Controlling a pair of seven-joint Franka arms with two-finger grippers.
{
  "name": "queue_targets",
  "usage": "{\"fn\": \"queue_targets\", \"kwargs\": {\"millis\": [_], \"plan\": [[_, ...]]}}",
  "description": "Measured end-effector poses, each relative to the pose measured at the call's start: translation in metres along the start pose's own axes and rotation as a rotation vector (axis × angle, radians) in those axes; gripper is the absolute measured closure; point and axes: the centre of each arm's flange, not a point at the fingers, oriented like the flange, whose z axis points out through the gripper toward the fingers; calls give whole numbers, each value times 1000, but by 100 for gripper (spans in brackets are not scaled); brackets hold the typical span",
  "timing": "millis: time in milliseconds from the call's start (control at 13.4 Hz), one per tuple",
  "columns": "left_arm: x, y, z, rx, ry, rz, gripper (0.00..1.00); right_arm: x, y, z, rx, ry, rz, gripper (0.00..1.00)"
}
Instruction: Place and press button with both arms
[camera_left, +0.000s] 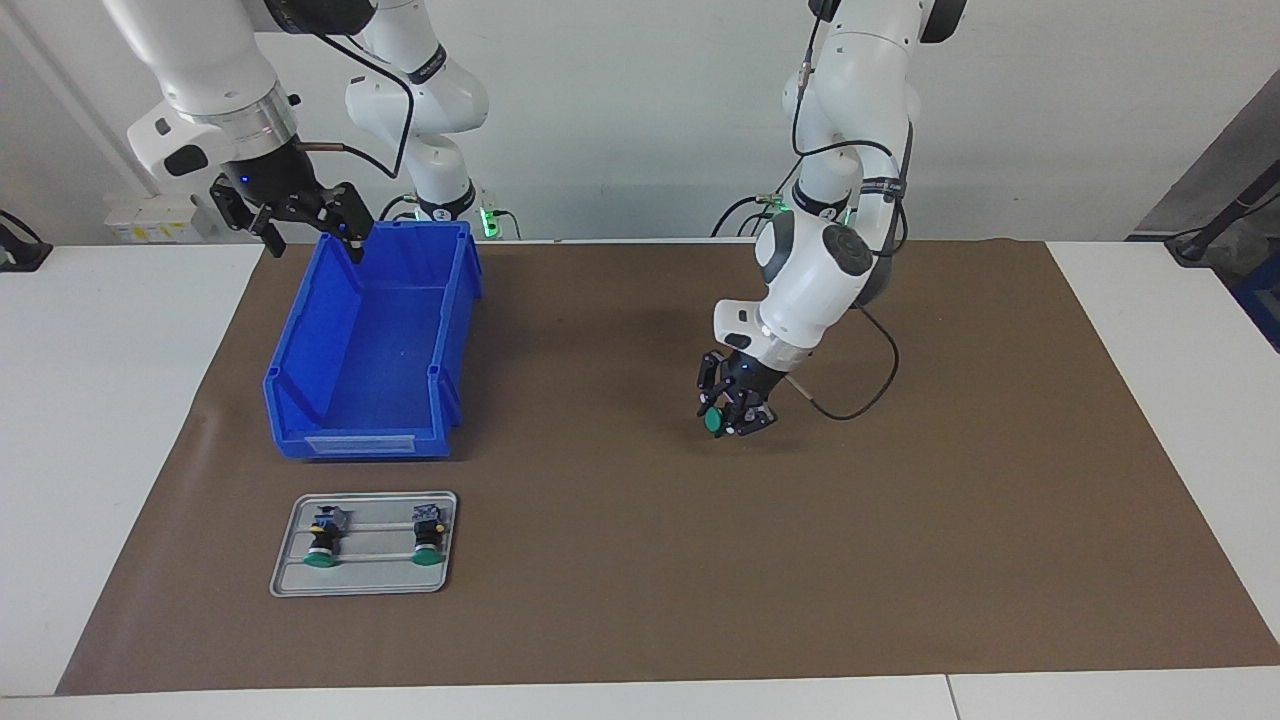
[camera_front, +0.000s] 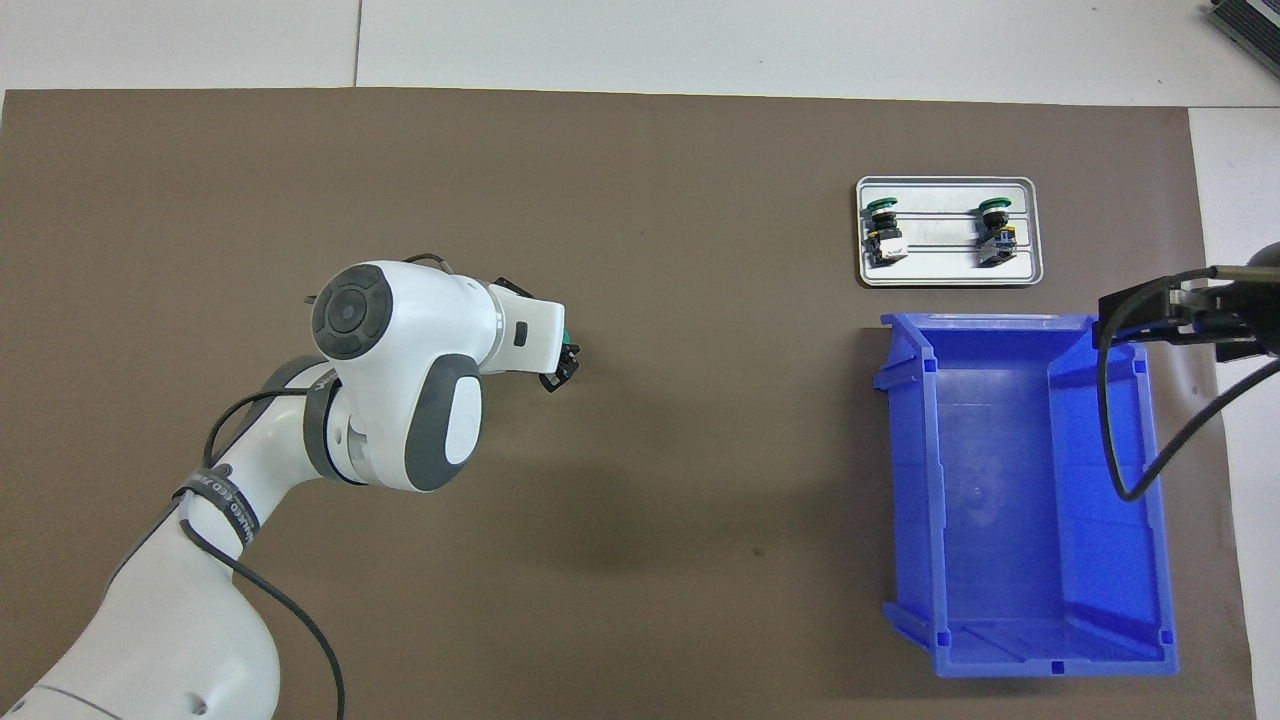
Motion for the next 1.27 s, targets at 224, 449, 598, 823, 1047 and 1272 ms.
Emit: {"fn": "queue_targets", "kwargs": {"millis": [224,449,598,823,1047,1272], "plan": [[-20,-16,-10,-35,75,3,59,0,0,0,0,0,0,0],[-42,-27,-15,-50,121,31,59,0,0,0,0,0,0,0],[-52,-32,-18,-64,133,50,59,0,0,0,0,0,0,0],[-71,-47,-30,-103,179,70,59,0,0,0,0,0,0,0],[-98,-57,-36,-122,263,81,59,0,0,0,0,0,0,0],[-121,-59,-38,-140,291,91,59,0,0,0,0,0,0,0]]}}
